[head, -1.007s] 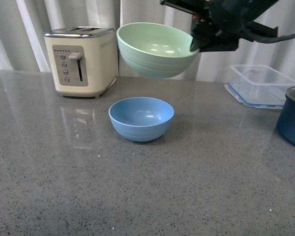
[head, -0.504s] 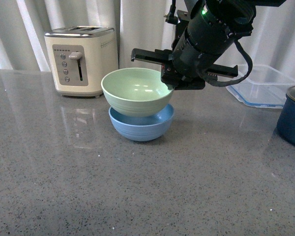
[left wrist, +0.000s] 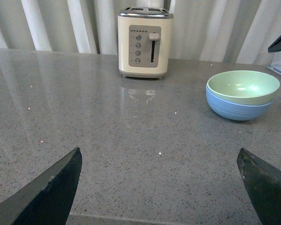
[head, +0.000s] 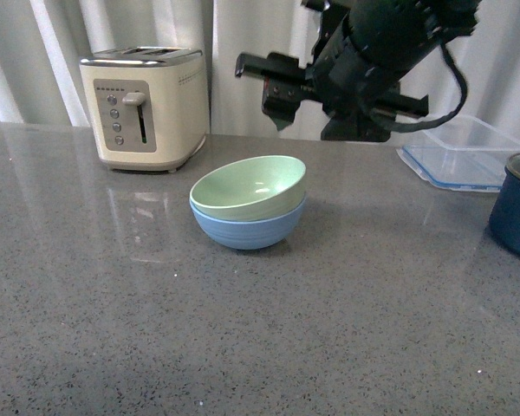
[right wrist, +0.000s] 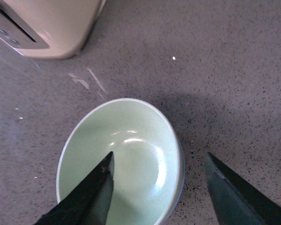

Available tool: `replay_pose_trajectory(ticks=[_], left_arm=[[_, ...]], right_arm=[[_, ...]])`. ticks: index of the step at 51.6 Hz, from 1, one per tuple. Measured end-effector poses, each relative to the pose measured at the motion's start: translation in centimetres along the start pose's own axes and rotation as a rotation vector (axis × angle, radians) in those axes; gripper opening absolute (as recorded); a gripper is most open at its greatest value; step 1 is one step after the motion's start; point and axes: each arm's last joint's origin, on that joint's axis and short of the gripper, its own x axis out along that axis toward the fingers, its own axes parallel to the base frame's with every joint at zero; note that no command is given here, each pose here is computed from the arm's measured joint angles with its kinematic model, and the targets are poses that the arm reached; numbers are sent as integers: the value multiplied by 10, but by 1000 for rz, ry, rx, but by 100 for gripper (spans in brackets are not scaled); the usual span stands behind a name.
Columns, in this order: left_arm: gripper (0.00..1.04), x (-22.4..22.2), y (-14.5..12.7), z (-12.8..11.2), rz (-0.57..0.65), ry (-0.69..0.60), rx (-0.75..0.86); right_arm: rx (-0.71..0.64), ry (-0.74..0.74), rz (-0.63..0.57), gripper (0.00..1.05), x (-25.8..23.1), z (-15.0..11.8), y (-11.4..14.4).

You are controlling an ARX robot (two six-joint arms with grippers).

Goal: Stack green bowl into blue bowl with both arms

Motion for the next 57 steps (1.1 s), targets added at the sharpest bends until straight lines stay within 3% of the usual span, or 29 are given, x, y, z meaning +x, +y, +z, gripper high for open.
replay_pose_trajectory(ticks=[11,15,18,22,26,40,57], left_arm=[[98,0,0,0,0,0,0],[98,0,0,0,-1,0,0],[98,0,0,0,0,0,0],[98,0,0,0,2,0,0],[98,0,0,0,2,0,0],[98,0,0,0,0,0,0],[98,0,0,0,0,0,0]], right_arm=[[12,-163,32,95,-60,20,-12],[-72,-476,-164,80,-66,8,-27],[-124,-557,-207,71,-70,-10,-39],[-155,-609,-220,61,-79,-32,-54],[-187,-644,-232,43,-100,-61,-75],[-206,-623,-250,2,-130,-115,-108],[-208,-617,-256,1,-166,-170,-130]])
